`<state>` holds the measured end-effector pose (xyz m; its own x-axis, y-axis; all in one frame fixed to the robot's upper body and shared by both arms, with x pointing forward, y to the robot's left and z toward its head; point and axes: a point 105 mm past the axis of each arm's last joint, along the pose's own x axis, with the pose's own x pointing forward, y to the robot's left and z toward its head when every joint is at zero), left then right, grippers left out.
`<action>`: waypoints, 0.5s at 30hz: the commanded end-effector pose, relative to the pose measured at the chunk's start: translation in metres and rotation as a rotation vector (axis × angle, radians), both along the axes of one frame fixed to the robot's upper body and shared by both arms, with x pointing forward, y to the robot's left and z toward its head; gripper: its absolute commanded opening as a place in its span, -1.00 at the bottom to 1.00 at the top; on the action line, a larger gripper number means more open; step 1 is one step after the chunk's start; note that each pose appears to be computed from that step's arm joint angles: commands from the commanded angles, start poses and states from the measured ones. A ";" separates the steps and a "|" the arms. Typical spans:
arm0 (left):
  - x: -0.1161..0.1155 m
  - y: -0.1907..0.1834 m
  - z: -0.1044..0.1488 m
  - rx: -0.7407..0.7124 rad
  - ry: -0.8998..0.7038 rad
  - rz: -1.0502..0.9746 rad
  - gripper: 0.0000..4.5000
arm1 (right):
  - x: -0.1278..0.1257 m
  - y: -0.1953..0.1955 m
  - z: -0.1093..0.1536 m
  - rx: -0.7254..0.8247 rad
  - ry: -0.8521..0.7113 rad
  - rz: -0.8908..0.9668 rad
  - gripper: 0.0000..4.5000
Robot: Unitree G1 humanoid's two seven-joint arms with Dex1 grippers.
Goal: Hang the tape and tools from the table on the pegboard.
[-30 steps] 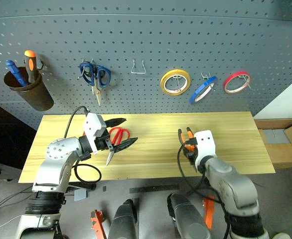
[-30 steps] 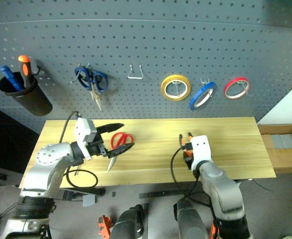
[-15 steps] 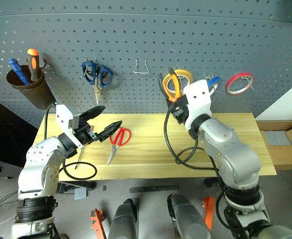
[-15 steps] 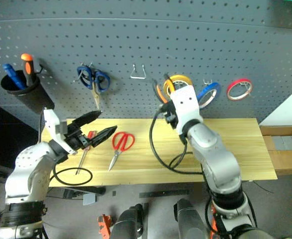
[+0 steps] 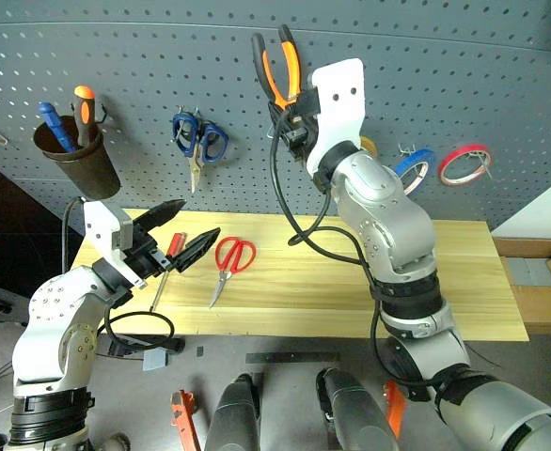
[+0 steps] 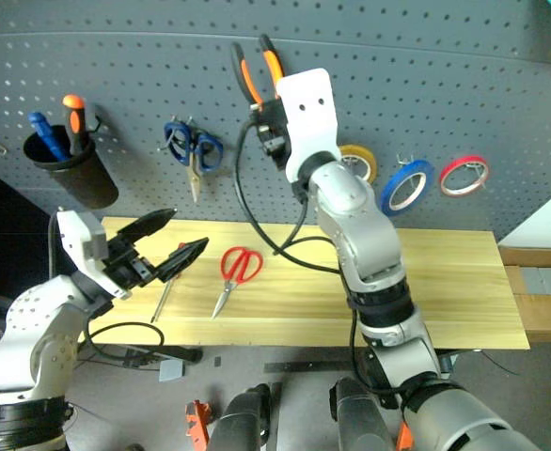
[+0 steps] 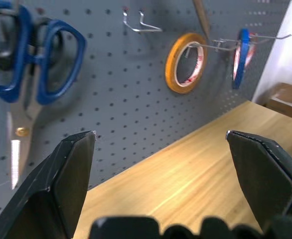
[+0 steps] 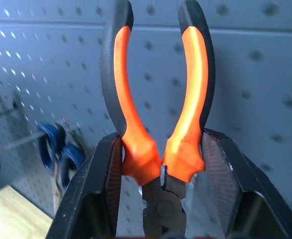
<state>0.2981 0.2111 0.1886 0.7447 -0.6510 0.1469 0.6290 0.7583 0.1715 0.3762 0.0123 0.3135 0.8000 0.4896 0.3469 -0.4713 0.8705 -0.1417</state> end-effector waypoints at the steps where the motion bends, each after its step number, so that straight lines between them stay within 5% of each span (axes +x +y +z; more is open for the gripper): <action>1: -0.003 -0.004 0.018 0.005 -0.064 -0.013 1.00 | -0.005 0.002 0.036 0.060 -0.148 0.000 -0.18; 15: 0.007 -0.019 0.024 -0.003 -0.094 -0.055 1.00 | 0.023 0.009 0.034 0.050 -0.254 -0.058 -0.18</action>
<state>0.3065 0.1954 0.2035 0.7056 -0.6833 0.1875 0.6538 0.7299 0.1997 0.4055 0.0232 0.3272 0.7497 0.4473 0.4877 -0.3937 0.8938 -0.2146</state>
